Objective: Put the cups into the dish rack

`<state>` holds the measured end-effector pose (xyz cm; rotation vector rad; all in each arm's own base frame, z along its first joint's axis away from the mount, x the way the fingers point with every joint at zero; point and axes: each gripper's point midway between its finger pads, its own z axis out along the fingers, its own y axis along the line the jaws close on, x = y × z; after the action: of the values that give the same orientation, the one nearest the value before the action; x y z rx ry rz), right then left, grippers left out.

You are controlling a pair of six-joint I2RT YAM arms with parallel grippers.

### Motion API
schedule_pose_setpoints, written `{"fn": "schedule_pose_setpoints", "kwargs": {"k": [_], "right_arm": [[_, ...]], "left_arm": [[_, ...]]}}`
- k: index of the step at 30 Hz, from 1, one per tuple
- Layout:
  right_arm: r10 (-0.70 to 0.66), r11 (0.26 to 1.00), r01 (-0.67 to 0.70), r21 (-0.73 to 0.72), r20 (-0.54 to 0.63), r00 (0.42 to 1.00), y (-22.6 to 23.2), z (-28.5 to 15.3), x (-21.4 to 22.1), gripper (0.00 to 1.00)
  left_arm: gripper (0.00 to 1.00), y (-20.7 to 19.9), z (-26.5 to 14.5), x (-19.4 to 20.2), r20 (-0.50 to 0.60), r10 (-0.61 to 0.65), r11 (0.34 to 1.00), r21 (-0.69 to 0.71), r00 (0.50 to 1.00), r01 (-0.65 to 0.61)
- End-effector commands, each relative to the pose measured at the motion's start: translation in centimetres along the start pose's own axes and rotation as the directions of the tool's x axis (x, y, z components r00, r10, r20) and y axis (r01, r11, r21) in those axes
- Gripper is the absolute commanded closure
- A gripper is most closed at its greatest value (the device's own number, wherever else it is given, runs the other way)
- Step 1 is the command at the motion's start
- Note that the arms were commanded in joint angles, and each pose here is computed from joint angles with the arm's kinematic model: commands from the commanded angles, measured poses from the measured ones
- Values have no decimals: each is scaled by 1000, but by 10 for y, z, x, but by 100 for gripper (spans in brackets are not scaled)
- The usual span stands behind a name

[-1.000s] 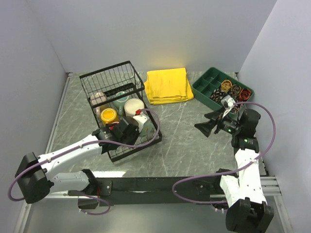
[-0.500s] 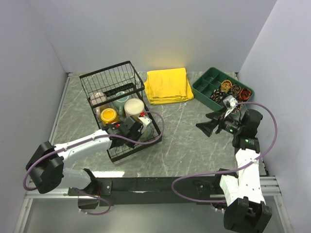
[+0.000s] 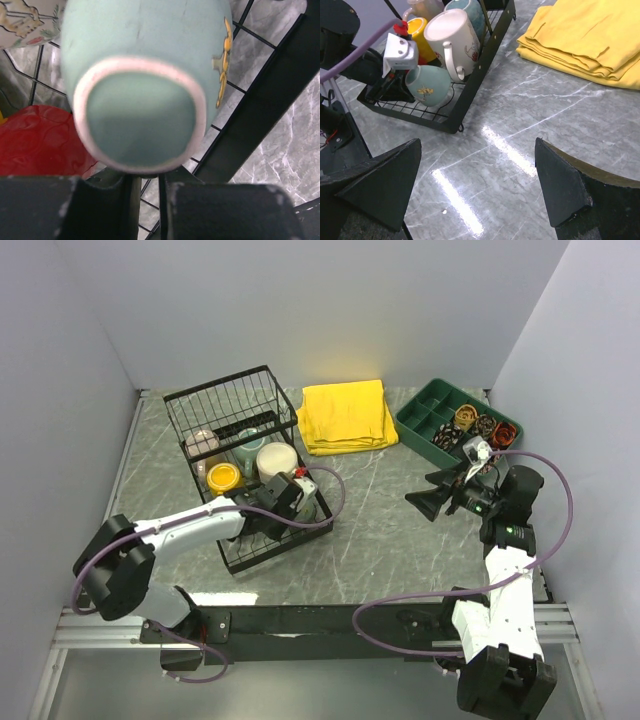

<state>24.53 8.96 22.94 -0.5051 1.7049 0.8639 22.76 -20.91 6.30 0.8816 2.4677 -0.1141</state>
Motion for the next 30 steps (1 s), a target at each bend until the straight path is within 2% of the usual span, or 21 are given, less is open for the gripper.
{"fn": "schedule_pose_setpoints", "kwargs": {"k": [1, 9, 13, 16, 20, 21, 22, 23, 24, 26, 27, 29, 30], "right_arm": [[-48, 999, 49, -8, 27, 998, 2, -2, -12, 0], [-48, 999, 48, -4, 29, 998, 1, -3, -13, 0], [-47, 999, 47, -1, 30, 998, 0, -3, -13, 0], [-47, 999, 47, 2, 30, 998, -1, -4, -13, 0], [-60, 998, 59, 24, 19, 998, -3, -5, -12, 0], [-76, 996, 75, 38, 20, 997, -5, -6, -14, 0], [-84, 995, 83, 47, 18, 996, -6, -6, -15, 0], [-86, 993, 85, 80, 10, 996, -9, -8, -14, 0], [-115, 988, 114, 105, 9, 993, -11, -10, -17, 0], [-132, 970, 128, 209, 8, 991, -24, -18, -22, 0], [-138, 959, 131, 252, 11, 990, -29, -21, -26, 0], [-133, 931, 125, 342, 0, 991, -37, -30, -29, 0], [-136, 877, 123, 465, -5, 991, -53, -42, -38, 0]], "left_arm": [[80, -2, -3, -19, 36, -7, 1000, 10, 999, 6], [67, 1, 1, -16, -1, -28, 999, -18, 1000, 28], [61, 4, -9, -30, 46, -53, 998, -33, 998, 55], [53, 6, -29, -44, 100, -85, 996, -26, 991, 88], [33, 5, -67, -60, 208, -138, 990, 22, 968, 136], [25, 6, -87, -69, 278, -172, 985, 48, 945, 165], [5, 7, -98, -72, 311, -189, 982, 62, 932, 178], [4, 8, -109, -76, 348, -208, 978, 79, 914, 192], [4, 10, -134, -82, 423, -243, 970, 115, 873, 215], [4, 15, -159, -89, 508, -287, 958, 149, 812, 245], [4, 20, -184, -91, 574, -323, 946, 184, 752, 266], [4, 30, -210, -94, 645, -358, 932, 206, 675, 298], [4, 41, -232, -92, 697, -385, 917, 217, 605, 334]]}}
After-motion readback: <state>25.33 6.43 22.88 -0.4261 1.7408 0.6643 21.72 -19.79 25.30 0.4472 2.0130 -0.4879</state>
